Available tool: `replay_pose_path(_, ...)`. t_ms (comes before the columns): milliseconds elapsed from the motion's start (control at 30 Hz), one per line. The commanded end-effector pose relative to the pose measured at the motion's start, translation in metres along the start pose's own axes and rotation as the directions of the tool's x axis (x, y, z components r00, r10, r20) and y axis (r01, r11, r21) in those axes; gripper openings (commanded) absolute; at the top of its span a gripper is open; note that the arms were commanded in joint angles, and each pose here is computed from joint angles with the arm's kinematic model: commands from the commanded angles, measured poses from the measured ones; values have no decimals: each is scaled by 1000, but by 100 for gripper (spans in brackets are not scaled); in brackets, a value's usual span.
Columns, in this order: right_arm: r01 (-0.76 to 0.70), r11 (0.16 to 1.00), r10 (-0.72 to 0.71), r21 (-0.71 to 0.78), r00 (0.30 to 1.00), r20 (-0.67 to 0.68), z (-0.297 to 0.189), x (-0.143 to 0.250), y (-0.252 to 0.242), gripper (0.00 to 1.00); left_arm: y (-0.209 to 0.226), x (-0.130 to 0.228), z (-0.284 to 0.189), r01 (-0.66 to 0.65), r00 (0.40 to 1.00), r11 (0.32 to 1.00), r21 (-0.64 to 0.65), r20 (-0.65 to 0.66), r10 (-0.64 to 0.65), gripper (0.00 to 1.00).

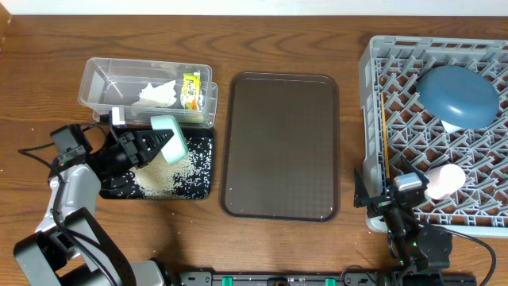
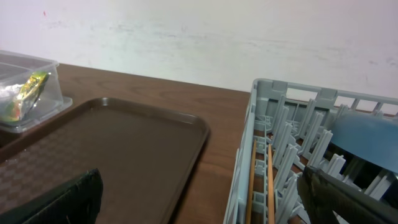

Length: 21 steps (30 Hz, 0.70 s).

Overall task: Sort waste into correct bins and load items into the dishwasher rack
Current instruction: 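Tilt the green bowl to pour the rice onto the black tray, then carry the emptied green bowl with the left gripper to the rack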

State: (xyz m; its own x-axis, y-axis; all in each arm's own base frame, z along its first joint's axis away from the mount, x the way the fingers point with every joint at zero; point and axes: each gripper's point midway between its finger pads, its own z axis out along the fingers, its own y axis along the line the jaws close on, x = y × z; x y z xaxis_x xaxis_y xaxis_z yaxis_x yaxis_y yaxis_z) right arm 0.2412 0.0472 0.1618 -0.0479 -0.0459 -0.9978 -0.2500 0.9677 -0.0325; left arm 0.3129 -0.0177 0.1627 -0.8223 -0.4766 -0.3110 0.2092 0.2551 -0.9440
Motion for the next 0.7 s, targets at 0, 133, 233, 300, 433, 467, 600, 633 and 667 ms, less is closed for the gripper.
replay_pose_path(0,-14,1000,14,9,1000,-2,0,2,-2,99,21,-1,0,103,995,986,-131,14,-102,6)
replay_pose_path(133,-14,1000,14,9,1000,-2,0,2,-2,99,-12,0,5,-46,999,998,49,-17,47,6)
replay_pose_path(233,-14,1000,14,9,1000,-2,0,2,-2,99,11,1,7,60,998,994,-86,-12,-61,6)
replay_pose_path(300,-14,1000,14,9,1000,-2,0,2,-2,99,-5,3,13,-2,999,1000,2,-41,2,6)
replay_pose_path(433,-14,1000,14,9,1000,-2,0,2,-2,99,-14,14,32,-40,993,999,29,-108,43,6)
replay_pose_path(467,-14,1000,14,9,1000,-2,0,2,-2,99,-18,19,40,-70,988,997,46,-136,75,6)
replay_pose_path(600,-14,1000,14,9,1000,-2,0,2,-2,99,-21,27,71,-124,970,992,18,-207,125,6)
replay_pose_path(633,-14,1000,14,9,1000,-2,0,2,-2,99,-25,27,78,-141,966,990,30,-217,144,6)
replay_pose_path(667,-14,1000,14,9,1000,-2,0,2,-2,99,-32,27,87,-154,961,987,52,-226,162,6)
